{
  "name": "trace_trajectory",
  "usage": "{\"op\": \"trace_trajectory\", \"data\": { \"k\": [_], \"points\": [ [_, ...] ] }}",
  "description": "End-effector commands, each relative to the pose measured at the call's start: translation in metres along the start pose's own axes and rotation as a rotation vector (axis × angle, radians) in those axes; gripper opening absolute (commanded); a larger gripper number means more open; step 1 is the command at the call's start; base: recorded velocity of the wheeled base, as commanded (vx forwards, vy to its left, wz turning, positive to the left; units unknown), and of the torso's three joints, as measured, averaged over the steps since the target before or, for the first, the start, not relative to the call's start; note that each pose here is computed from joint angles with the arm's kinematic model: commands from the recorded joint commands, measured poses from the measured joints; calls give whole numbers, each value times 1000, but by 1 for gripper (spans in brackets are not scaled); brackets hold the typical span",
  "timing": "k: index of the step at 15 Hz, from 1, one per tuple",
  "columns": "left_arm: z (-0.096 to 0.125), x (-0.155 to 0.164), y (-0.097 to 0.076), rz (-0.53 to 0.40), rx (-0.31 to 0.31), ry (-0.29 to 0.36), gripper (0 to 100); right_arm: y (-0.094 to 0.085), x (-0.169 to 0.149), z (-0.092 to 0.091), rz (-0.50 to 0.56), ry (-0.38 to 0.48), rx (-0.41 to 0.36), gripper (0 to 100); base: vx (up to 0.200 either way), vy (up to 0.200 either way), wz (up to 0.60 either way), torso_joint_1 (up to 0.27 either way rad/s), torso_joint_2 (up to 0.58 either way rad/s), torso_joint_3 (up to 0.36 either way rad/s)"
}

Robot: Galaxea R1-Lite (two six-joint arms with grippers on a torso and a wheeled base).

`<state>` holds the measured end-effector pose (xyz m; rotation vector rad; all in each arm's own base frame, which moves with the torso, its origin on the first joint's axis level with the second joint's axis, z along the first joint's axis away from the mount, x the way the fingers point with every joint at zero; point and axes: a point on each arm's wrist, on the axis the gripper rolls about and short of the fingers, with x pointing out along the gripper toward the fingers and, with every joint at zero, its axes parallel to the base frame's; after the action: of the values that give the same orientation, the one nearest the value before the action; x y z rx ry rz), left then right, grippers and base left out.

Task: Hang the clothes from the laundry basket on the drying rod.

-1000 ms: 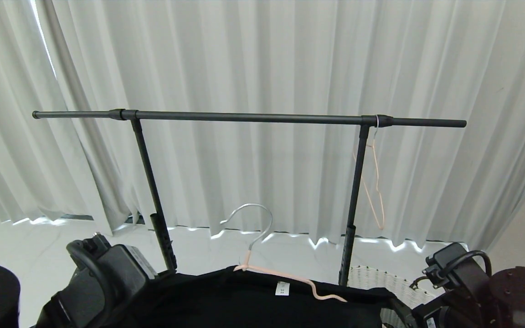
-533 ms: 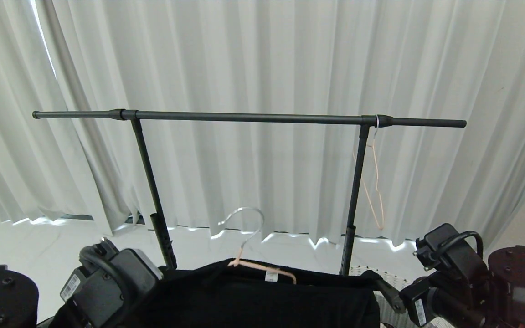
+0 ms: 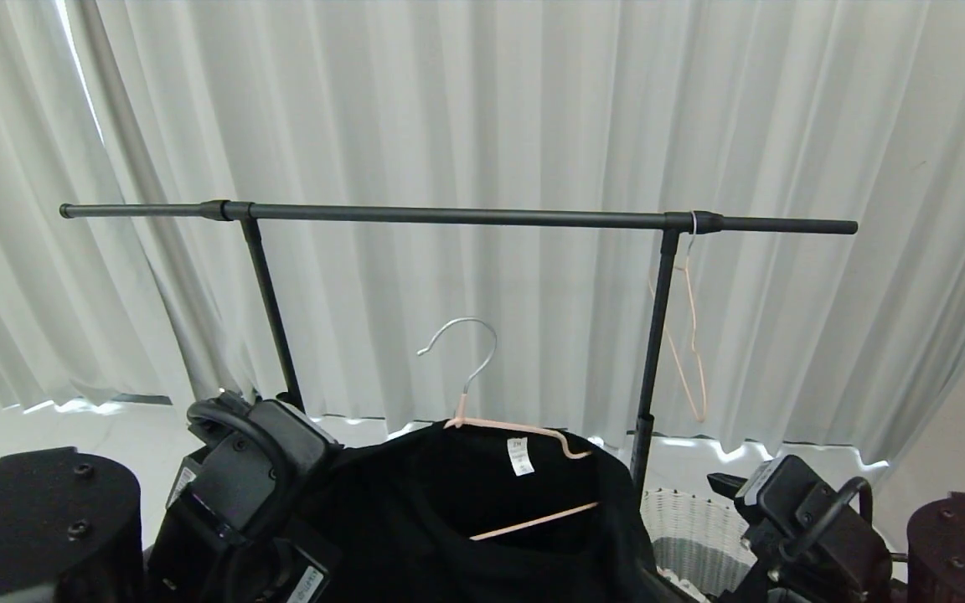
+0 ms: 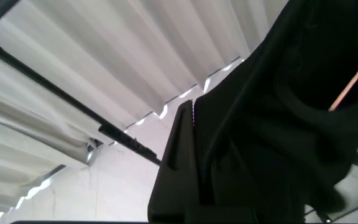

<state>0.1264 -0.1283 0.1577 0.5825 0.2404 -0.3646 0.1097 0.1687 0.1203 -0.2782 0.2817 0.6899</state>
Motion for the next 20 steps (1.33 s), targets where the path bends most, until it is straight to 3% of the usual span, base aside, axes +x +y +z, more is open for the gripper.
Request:
{"op": "trace_trajectory", "data": {
  "k": [1,4,7,13,16,20],
  "points": [
    [-2,1,-4,-16,1,9,0,5,-6,4,52,-31,-11,100,0,0,0,0,0,0],
    [0,-7,-13,-78,-31,-28,0,6,-4,13,78,-63,-6,100,0,0,0,0,0,0],
    [-9,-19,-27,-165,9,-43,0,9,1,21,124,-81,-65,100,0,0,0,0,0,0],
    [-1,-33,-35,-223,-18,-194,0,23,4,41,387,-34,-133,100,0,0,0,0,0,0],
    [-8,-40,-31,-255,79,-239,0,23,3,48,410,5,-142,100,0,0,0,0,0,0],
    [-6,-40,-30,-264,78,-252,0,26,1,43,442,54,-155,100,0,0,0,0,0,0]
  ]
}}
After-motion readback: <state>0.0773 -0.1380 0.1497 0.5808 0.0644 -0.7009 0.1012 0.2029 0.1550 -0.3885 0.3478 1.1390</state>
